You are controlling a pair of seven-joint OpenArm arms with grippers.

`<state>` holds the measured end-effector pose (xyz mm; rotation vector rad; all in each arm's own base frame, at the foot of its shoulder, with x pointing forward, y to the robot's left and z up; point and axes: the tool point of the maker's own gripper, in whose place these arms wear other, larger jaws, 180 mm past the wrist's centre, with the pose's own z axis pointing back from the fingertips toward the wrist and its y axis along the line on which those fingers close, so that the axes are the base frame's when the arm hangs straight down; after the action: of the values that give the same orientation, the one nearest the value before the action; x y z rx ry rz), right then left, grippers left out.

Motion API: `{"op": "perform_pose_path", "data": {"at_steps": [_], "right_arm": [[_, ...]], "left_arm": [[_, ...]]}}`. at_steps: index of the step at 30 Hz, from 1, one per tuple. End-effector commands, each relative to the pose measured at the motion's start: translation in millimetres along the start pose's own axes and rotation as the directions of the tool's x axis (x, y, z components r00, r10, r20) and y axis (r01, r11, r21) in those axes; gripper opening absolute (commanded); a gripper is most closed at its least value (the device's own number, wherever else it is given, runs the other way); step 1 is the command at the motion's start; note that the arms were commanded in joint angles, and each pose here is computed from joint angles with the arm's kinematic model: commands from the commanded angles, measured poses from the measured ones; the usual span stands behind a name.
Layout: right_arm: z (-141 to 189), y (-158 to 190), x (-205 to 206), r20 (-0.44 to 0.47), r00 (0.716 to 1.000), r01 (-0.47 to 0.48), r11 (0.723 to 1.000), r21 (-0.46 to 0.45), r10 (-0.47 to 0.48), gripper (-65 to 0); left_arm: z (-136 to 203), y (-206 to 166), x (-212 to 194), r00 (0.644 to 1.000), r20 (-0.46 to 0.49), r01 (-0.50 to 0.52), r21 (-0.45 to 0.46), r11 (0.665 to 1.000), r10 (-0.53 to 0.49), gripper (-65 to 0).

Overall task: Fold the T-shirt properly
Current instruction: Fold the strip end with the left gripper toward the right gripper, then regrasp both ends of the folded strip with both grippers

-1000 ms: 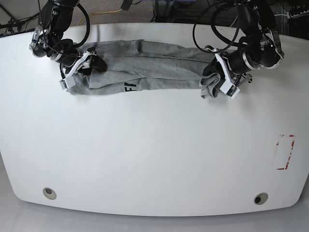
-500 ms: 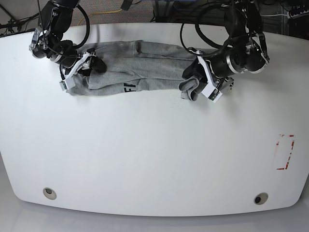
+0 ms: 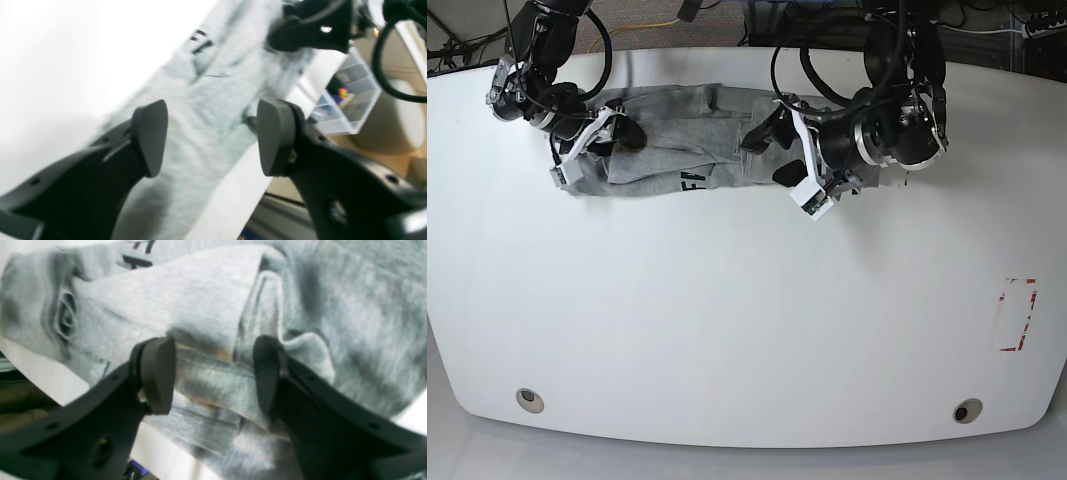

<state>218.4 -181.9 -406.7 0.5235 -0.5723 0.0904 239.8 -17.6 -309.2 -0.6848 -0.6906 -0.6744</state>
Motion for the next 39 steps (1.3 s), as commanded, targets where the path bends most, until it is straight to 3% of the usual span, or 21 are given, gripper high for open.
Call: {"op": "perform_pose_path", "data": {"at_steps": [1,5,10,14,17,18,21,24,31,35,39], "right_arm": [[5.8,-3.7,5.4,-0.003,1.0,-0.024,0.999,-0.025,0.024,-29.3],[9.1,-1.6,11.5,0.014,0.999,-0.04,0.999,-0.029,0.04,-29.3],[23.3,14.6,44.6,0.135,0.988,-0.079,0.997,0.017,0.076,-28.9],[53.1,-7.9,53.2,0.197,0.98,-0.027,0.999,-0.032,0.033,-28.4],[65.9,-27.9,65.6,0.234,0.972,0.013,0.997,-0.073,0.005,-22.0],[71.8,-38.7,66.0,0.241,0.97,0.038,0.995,-0.09,-0.015,-18.7],[90.4,-64.5,65.4,0.251,0.967,0.075,0.987,-0.14,-0.038,-14.0],[100.0,-85.3,58.2,0.239,0.968,0.118,0.98,-0.16,-0.078,-13.3],[93.1,-108.3,37.3,0.202,0.96,0.222,0.967,-0.128,-0.194,-13.3],[79.6,-95.5,17.3,0.179,0.957,0.25,0.963,-0.1,-0.23,-13.3],[55.1,-61.8,21.0,0.145,0.974,0.183,0.982,-0.045,-0.175,-13.3]], "left_arm": [[0.5,-18.1,23.6,0.997,0.076,0.032,-0.061,0.998,-0.027,-25.7],[16.4,10.8,15.9,0.998,0.07,-0.009,0.03,1.0,0.007,-25.8],[48.2,55.8,-15.2,1.0,-0.013,-0.023,0.178,0.984,0.026,-25.8],[76.5,77.4,-50.9,0.993,-0.073,-0.066,0.266,0.962,0.088,-26.0],[89.0,88.8,-59.0,0.99,-0.07,-0.093,0.314,0.945,0.121,-26.5],[93.6,93.1,-65.9,0.987,-0.08,-0.105,0.327,0.939,0.138,-29.6],[95.9,100.4,-78.7,0.98,-0.095,-0.134,0.333,0.933,0.174,-44.6],[89.9,103.8,-89.9,0.972,-0.077,-0.186,0.319,0.929,0.221,-56.7],[74.6,110.5,-118.4,0.941,-0.056,-0.307,0.284,0.909,0.335,-55.8],[71.3,110.8,-127.2,0.929,-0.066,-0.333,0.278,0.901,0.364,-55.8],[68.5,111.7,-134.3,0.919,-0.074,-0.356,0.272,0.894,0.388,-55.7]]}}
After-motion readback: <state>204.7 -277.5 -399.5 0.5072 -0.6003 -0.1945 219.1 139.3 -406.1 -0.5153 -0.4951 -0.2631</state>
